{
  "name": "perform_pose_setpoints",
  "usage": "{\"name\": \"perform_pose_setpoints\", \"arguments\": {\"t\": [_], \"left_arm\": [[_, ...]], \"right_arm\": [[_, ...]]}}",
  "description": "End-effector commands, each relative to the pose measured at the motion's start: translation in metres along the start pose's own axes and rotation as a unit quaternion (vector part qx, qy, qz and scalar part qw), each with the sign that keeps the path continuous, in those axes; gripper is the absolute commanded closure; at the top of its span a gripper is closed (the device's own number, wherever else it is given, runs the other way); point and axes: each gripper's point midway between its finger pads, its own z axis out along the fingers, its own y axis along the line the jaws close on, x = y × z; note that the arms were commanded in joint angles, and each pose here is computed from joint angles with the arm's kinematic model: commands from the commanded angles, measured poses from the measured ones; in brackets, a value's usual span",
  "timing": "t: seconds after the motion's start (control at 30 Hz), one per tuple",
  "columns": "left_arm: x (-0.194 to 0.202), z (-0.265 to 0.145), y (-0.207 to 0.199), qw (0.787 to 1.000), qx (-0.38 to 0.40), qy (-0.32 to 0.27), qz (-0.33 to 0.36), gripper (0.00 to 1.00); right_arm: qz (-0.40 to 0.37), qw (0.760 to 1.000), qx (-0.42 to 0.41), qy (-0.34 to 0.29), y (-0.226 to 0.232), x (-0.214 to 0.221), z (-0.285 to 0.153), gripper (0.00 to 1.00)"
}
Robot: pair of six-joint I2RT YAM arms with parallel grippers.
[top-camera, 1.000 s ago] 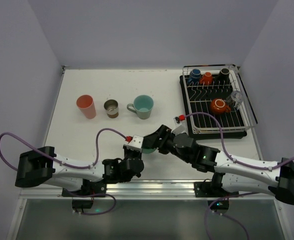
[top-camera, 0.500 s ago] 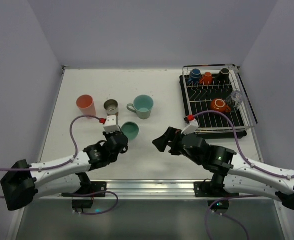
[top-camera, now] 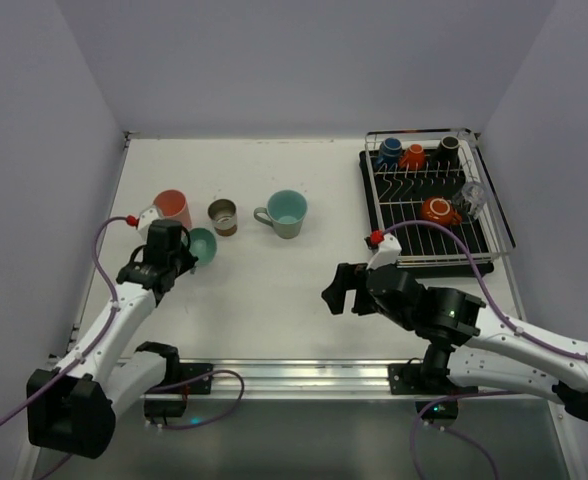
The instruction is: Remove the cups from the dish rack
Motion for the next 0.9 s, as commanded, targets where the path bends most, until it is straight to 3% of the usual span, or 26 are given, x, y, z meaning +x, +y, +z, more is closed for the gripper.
{"name": "perform_pose_setpoints", "arguments": {"t": [0.0,0.37,0.63,0.7,0.73,0.87], "left_arm": [[0.004,-0.003,-0.016,0.997,0.055,0.062,0.007,1.00],[0.019,0.021,0.032,0.991,0.009,0.132,-0.024,1.00],[0.021,0.036,0.044,0.989,0.013,0.145,-0.033,1.00],[0.019,0.037,0.044,0.990,0.016,0.138,-0.030,0.93],[0.019,0.037,0.045,0.990,0.016,0.136,-0.027,0.85],[0.007,0.029,0.041,0.994,0.030,0.104,-0.021,0.66]], "right_arm": [[-0.021,1.000,-0.008,0.006,0.000,-0.001,-0.004,0.05],[-0.043,0.999,-0.018,0.004,0.000,-0.001,-0.006,0.03],[-0.047,0.999,-0.006,0.003,0.001,-0.004,-0.002,0.03],[-0.049,0.999,-0.002,-0.001,0.001,-0.007,-0.002,0.04],[-0.049,0.999,-0.001,-0.006,0.002,-0.010,-0.002,0.05],[-0.049,0.999,0.011,-0.013,-0.001,-0.018,0.001,0.07]]}}
